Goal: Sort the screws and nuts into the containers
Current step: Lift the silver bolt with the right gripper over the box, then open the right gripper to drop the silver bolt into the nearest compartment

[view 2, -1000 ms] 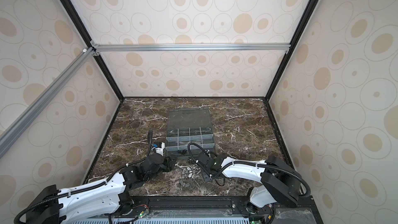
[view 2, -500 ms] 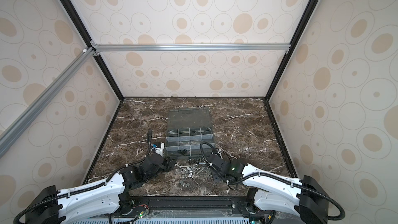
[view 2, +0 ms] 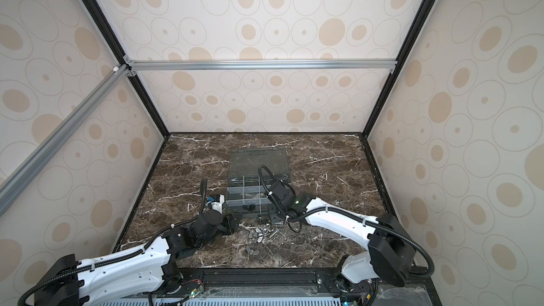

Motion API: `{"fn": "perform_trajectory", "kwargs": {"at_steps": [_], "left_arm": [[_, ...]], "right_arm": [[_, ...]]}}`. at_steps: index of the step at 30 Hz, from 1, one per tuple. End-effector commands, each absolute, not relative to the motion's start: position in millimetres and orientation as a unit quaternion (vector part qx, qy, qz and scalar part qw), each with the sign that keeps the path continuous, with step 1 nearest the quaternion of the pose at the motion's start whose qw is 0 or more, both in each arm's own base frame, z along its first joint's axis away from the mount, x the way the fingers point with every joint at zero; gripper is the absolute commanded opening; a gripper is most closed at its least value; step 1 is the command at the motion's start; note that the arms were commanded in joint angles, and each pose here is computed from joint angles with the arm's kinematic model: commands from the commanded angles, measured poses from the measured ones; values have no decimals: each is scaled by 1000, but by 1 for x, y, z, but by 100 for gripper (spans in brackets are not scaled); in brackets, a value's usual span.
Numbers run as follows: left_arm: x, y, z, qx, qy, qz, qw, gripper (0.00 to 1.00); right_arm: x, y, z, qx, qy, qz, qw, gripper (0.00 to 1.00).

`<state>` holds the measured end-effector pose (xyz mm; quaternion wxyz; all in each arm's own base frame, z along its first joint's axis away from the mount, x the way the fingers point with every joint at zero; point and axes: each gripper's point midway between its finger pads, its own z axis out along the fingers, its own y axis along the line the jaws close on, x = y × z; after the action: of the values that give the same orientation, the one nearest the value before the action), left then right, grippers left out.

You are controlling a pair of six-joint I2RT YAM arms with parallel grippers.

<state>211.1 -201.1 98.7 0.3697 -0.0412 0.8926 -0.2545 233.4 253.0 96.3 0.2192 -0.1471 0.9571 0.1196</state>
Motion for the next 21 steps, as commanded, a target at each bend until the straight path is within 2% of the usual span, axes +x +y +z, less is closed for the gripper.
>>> {"fn": "perform_trajectory", "kwargs": {"at_steps": [1, 17, 21], "left_arm": [[211, -196, 102, -53, 891, -252, 373, 60], [207, -191, 97, -63, 891, -257, 369, 60], [207, -191, 98, -64, 891, -258, 369, 60]], "right_arm": [[242, 271, 96, -151, 953, 141, 221, 16], [255, 262, 91, -139, 956, 119, 230, 16], [256, 261, 92, -138, 957, 117, 229, 27]]}}
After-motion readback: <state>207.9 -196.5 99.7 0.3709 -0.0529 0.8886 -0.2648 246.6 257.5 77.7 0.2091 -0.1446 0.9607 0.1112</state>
